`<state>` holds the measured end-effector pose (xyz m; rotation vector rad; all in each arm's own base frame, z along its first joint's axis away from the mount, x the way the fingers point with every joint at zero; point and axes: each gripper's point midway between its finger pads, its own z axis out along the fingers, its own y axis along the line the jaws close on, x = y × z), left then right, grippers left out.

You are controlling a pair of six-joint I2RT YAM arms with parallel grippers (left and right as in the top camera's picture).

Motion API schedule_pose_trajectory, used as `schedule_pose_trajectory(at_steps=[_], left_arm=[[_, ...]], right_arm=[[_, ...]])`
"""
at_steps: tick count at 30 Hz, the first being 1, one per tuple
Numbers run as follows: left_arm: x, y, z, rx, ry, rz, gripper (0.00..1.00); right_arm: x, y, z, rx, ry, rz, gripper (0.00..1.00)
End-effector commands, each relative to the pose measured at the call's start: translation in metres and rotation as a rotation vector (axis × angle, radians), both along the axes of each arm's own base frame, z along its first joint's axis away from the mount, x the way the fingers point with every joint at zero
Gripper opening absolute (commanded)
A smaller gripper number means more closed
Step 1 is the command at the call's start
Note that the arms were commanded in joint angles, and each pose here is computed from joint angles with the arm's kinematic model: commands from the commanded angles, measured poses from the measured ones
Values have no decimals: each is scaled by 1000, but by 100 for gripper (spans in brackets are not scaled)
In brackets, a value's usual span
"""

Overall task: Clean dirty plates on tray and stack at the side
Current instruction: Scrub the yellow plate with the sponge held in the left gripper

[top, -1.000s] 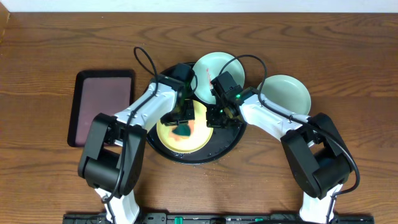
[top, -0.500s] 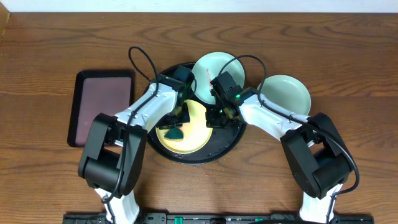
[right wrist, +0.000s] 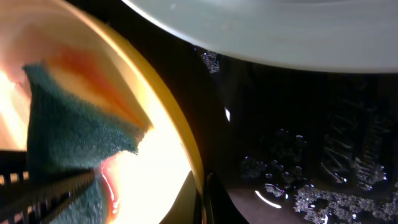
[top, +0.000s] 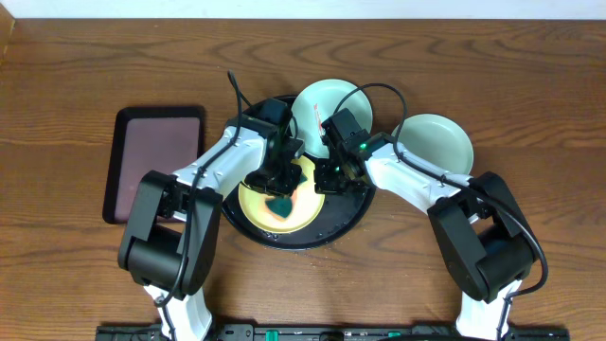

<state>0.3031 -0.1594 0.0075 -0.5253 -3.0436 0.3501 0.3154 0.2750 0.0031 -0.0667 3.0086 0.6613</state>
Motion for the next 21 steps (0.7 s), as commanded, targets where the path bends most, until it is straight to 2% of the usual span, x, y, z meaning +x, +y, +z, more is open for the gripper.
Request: schedule_pose_trajectory(at_steps=[1, 5, 8, 11, 15, 17, 21], left_arm=[[23, 41, -17, 258, -107, 152, 7], [50, 81, -7, 469, -274, 441, 7], [45, 93, -3, 518, -284, 615, 7], [30, 95, -5, 539, -229, 661, 7], [2, 84, -10, 505, -77, 564, 7], [-11, 65, -13, 403, 19, 395, 7], [-31, 16, -11, 103, 139, 65, 7]], right_arm=[[2, -6, -7, -19, 7, -14, 1], [2, -6, -7, -20, 7, -14, 1], [2, -6, -7, -20, 7, -14, 1], [2, -6, -7, -20, 7, -14, 1], [2, -6, -7, -20, 7, -14, 1], [2, -6, -7, -20, 7, -14, 1], [2, -6, -7, -19, 7, -14, 1]])
